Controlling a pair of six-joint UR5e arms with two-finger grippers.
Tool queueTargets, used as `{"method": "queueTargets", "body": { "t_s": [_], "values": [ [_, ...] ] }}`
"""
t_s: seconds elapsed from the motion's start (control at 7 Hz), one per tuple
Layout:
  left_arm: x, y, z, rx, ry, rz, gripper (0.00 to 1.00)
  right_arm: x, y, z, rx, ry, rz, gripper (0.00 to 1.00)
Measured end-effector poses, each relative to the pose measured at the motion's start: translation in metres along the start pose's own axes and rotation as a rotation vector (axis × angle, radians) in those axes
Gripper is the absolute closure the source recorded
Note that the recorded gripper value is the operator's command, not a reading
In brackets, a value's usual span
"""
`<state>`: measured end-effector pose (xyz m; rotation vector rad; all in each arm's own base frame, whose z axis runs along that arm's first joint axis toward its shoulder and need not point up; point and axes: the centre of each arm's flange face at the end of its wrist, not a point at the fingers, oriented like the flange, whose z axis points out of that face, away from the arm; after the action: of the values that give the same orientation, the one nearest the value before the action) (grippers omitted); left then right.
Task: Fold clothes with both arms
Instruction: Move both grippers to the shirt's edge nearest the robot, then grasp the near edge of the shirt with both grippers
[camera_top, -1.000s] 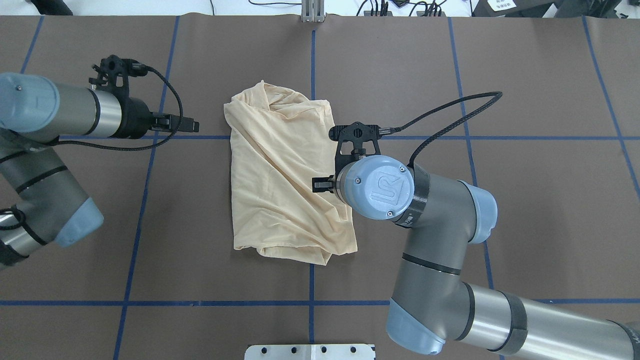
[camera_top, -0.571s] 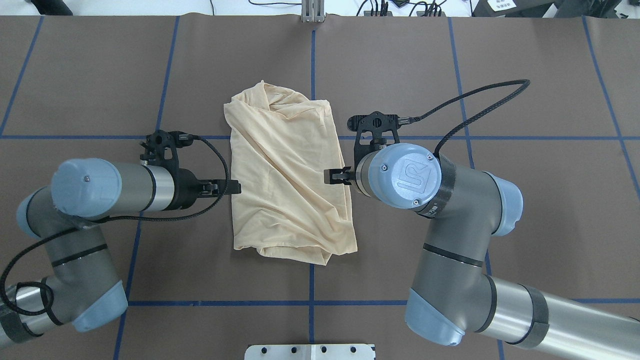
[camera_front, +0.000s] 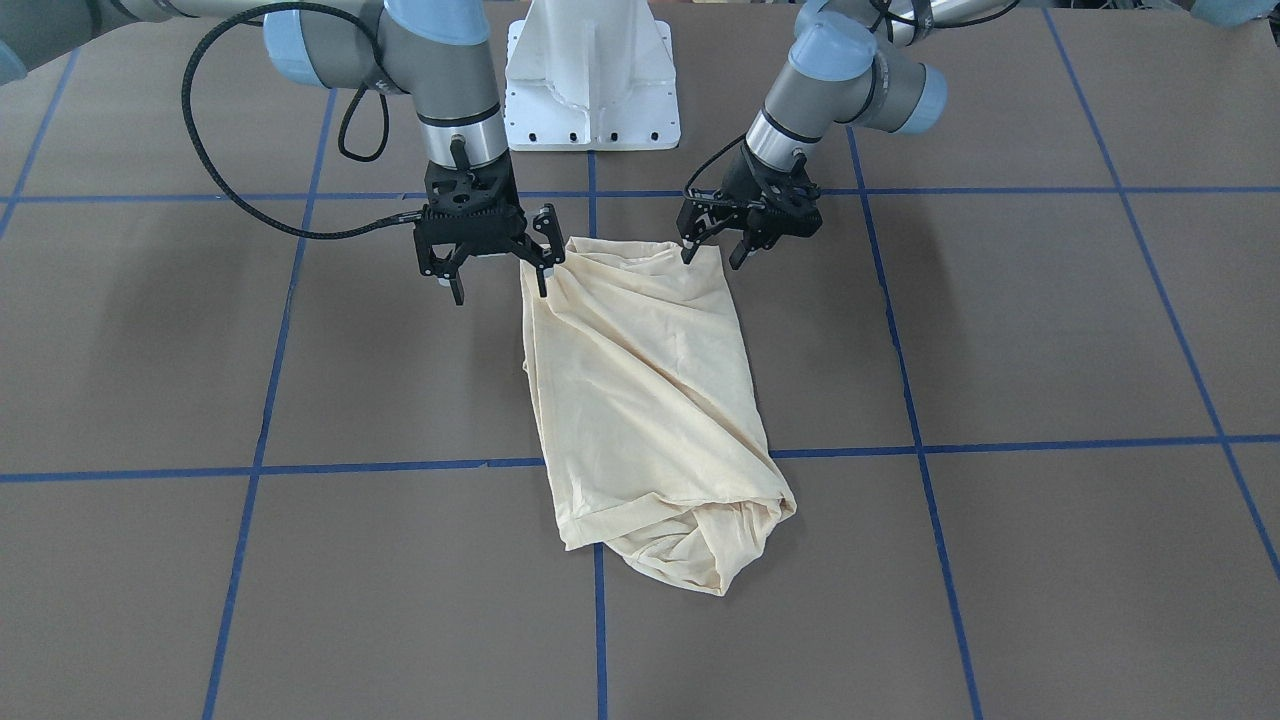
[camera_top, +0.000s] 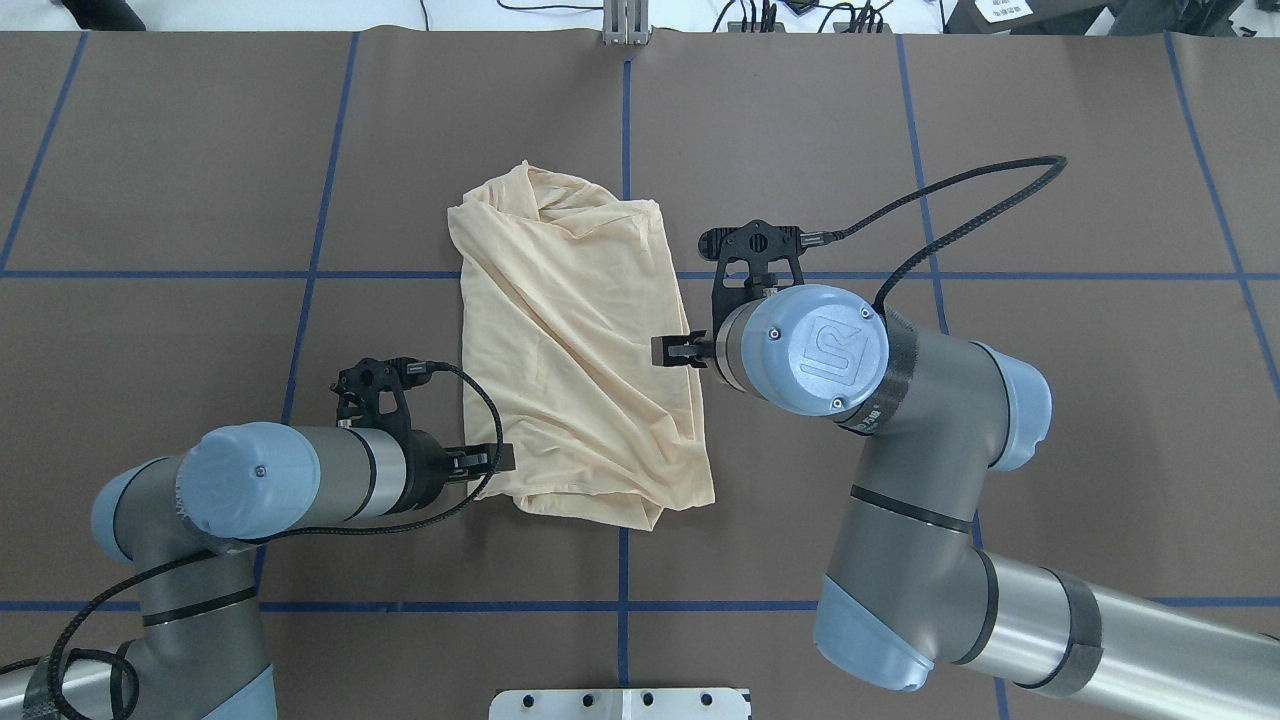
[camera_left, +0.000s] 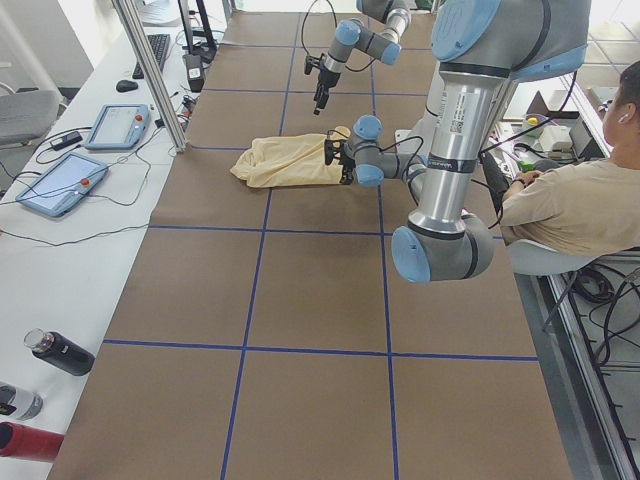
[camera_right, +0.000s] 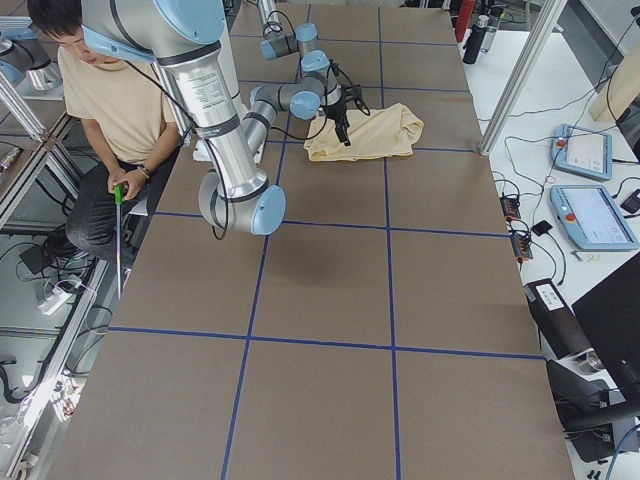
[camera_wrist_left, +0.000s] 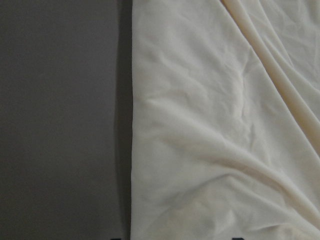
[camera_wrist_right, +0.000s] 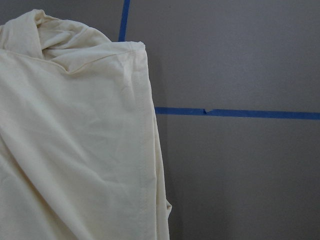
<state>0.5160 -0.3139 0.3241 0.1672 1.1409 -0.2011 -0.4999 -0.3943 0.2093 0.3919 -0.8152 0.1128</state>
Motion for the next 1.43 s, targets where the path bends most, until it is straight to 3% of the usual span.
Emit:
{"method": "queueTargets", "body": {
  "t_s": [0.14, 0.43, 0.86, 1.14, 1.43],
  "values": [
    [0.000, 0.004, 0.002, -0.005, -0.003, -0.001, 0.32, 0.000, 0.000, 0.000, 0.001, 0.001, 0.000, 0.00],
    [0.001, 0.006, 0.004, -0.008, -0.004, -0.003, 0.97, 0.001, 0.000, 0.000, 0.002, 0.002, 0.000, 0.00],
    [0.001, 0.006, 0.003, -0.008, -0.002, -0.003, 1.00, -0.002, 0.006, 0.004, -0.005, 0.005, 0.033, 0.03],
    [0.004, 0.005, -0.001, -0.008, 0.006, -0.003, 1.00, -0.017, 0.035, 0.009, -0.029, 0.000, 0.168, 0.06],
    [0.006, 0.005, -0.002, -0.008, 0.010, -0.003, 1.00, -0.039, 0.086, 0.019, -0.030, 0.012, 0.305, 0.11]
  ]
}}
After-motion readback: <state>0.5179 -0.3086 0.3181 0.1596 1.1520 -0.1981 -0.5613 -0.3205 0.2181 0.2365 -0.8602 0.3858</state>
